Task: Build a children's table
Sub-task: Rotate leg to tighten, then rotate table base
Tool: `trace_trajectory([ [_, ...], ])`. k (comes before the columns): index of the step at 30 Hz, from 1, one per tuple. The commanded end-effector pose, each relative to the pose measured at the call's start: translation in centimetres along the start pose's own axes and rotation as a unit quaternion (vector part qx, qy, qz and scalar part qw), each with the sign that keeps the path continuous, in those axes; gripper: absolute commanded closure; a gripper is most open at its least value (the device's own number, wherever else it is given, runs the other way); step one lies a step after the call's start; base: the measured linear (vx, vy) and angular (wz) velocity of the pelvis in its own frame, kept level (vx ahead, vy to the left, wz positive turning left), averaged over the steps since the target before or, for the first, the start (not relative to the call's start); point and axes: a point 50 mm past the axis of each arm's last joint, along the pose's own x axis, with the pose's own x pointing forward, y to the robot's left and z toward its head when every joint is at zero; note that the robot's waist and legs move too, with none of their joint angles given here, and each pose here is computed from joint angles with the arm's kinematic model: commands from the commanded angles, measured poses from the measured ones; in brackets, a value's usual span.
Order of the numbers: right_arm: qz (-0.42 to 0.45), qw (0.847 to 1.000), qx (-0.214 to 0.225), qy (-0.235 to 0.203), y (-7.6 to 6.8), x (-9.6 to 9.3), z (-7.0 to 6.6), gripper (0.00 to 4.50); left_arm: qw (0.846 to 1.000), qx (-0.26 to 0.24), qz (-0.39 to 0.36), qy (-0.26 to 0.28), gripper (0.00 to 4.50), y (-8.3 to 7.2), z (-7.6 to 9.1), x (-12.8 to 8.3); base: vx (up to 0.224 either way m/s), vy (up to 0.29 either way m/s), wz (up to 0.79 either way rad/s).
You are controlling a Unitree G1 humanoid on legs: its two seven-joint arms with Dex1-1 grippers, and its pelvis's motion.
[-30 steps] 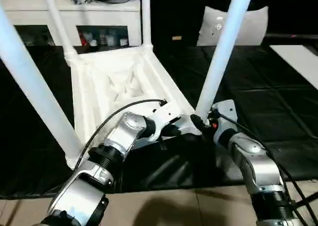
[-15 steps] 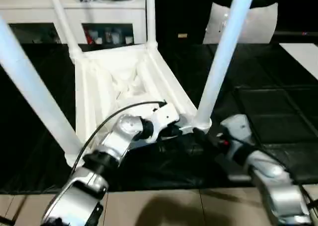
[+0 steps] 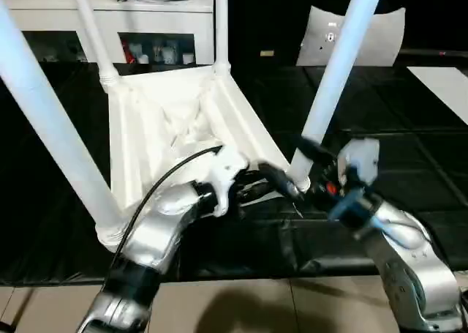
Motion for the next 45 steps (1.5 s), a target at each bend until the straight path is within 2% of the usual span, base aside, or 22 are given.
trace_trajectory([
  [1, 0.01, 1.0, -0.002, 0.0, 0.5, 0.9, 0.4, 0.0, 1.0, -0.004, -0.003, -0.008, 2.72, -0.7, 0.5, -1.0, 0.0, 0.0, 0.0],
  [3, 0.019, 1.0, 0.001, 0.009, 1.0, 1.7, 0.3, 0.0, 1.0, -0.01, -0.008, -0.002, 2.38, -1.7, 0.4, -2.4, 0.0, 0.0, 0.0],
  [5, 0.02, 1.0, 0.001, 0.014, 1.1, 1.9, 0.2, 0.0, 1.0, -0.014, -0.009, 0.001, 2.31, -2.0, 0.4, -2.9, 0.0, 0.0, 0.0],
  [6, 0.008, 0.999, -0.006, 0.035, 0.8, 2.4, -0.4, 0.0, 0.999, -0.028, -0.018, 0.008, 2.28, -2.5, 0.5, -4.5, 0.0, 0.0, 0.0],
  [9, -0.018, 0.998, -0.008, 0.058, 0.1, 2.6, -1.1, 0.0, 0.999, -0.042, -0.029, 0.015, 1.92, -2.9, 0.7, -5.9, 0.0, 0.0, 0.0],
  [12, -0.057, 0.995, -0.018, 0.082, -1.0, 2.6, -1.7, 0.0, 0.998, -0.05, -0.038, 0.029, 1.82, -3.3, 0.6, -7.2, 0.0, 0.0, 0.0],
  [15, -0.134, 0.983, -0.036, 0.117, -3.5, 1.9, -2.6, 0.0, 0.994, -0.062, -0.05, 0.068, 1.44, -3.7, -0.2, -10.0, 0.0, 0.0, 0.0],
  [17, -0.166, 0.978, -0.033, 0.121, -4.7, 1.4, -2.7, 0.0, 0.992, -0.072, -0.049, 0.089, 1.44, -3.9, -0.5, -11.4, 0.0, 0.0, 0.0],
  [18, -0.199, 0.97, -0.048, 0.132, -6.0, 0.8, -2.8, 0.0, 0.989, -0.087, -0.049, 0.113, 1.4, -4.2, -0.8, -13.0, 0.0, 0.0, 0.0],
  [20, -0.229, 0.961, -0.059, 0.141, -7.4, 0.0, -2.8, 0.0, 0.984, -0.101, -0.043, 0.137, 1.08, -4.4, -1.1, -14.7, 0.0, 0.0, 0.0],
  [21, -0.23, 0.961, -0.059, 0.141, -7.4, -0.1, -2.8, 0.0, 0.984, -0.102, -0.042, 0.138, 1.04, -4.4, -1.1, -14.8, 0.0, 0.0, 0.0],
  [22, -0.25, 0.955, -0.065, 0.146, -8.5, -0.7, -2.9, 0.0, 0.98, -0.112, -0.036, 0.161, 1.04, -4.5, -1.3, -16.2, 0.0, 0.0, 0.0],
  [27, -0.285, 0.941, -0.09, 0.162, -10.5, -1.9, -3.1, 0.0, 0.967, -0.129, -0.017, 0.221, 0.58, -4.3, -1.5, -19.9, 0.0, 0.0, 0.0],
  [28, -0.285, 0.941, -0.09, 0.162, -10.5, -1.9, -3.1, 0.0, 0.967, -0.129, -0.017, 0.221, 0.56, -4.3, -1.5, -19.9, 0.0, 0.0, 0.0],
  [30, -0.26, 0.947, -0.089, 0.164, -10.2, -1.8, -3.3, 0.0, 0.97, -0.1, 0.03, 0.22, 0.35, -2.4, -1.1, -20.8, 0.0, 0.0, 0.0],
  [31, -0.26, 0.947, -0.089, 0.164, -10.2, -1.8, -3.3, 0.0, 0.97, -0.1, 0.03, 0.22, 0.35, -2.4, -1.1, -20.8, 0.0, 0.0, 0.0],
  [32, -0.236, 0.954, -0.082, 0.166, -9.7, -1.7, -3.5, 0.0, 0.973, -0.083, 0.059, 0.206, 0.17, -1.3, -0.7, -20.9, 0.0, 0.0, 0.0],
  [33, -0.178, 0.966, -0.042, 0.18, -8.2, -1.6, -4.5, 0.0, 0.977, -0.06, 0.103, 0.178, 0.12, 0.6, 0.0, -20.6, 0.0, 0.0, 0.0],
  [35, -0.151, 0.968, -0.029, 0.198, -7.1, -1.6, -5.5, 0.0, 0.981, -0.05, 0.109, 0.151, 0.06, 1.5, 0.6, -20.1, 0.0, 0.0, 0.0],
  [38, -0.14, 0.965, -0.031, 0.219, -6.2, -1.8, -6.7, 0.0, 0.989, -0.053, 0.09, 0.105, 0.06, 1.8, 1.4, -19.2, 0.0, 0.0, 0.0],
  [40, -0.132, 0.967, 0.002, 0.217, -5.2, -1.8, -7.5, 0.0, 0.994, -0.063, 0.057, 0.064, 0.06, 1.6, 2.0, -18.0, 0.0, 0.0, 0.0],
  [45, -0.127, 0.966, 0.008, 0.227, -4.5, -1.9, -7.8, 0.0, 0.997, -0.073, 0.034, 0.014, 0.06, 1.8, 2.7, -16.3, 0.0, 0.0, 0.0],
])
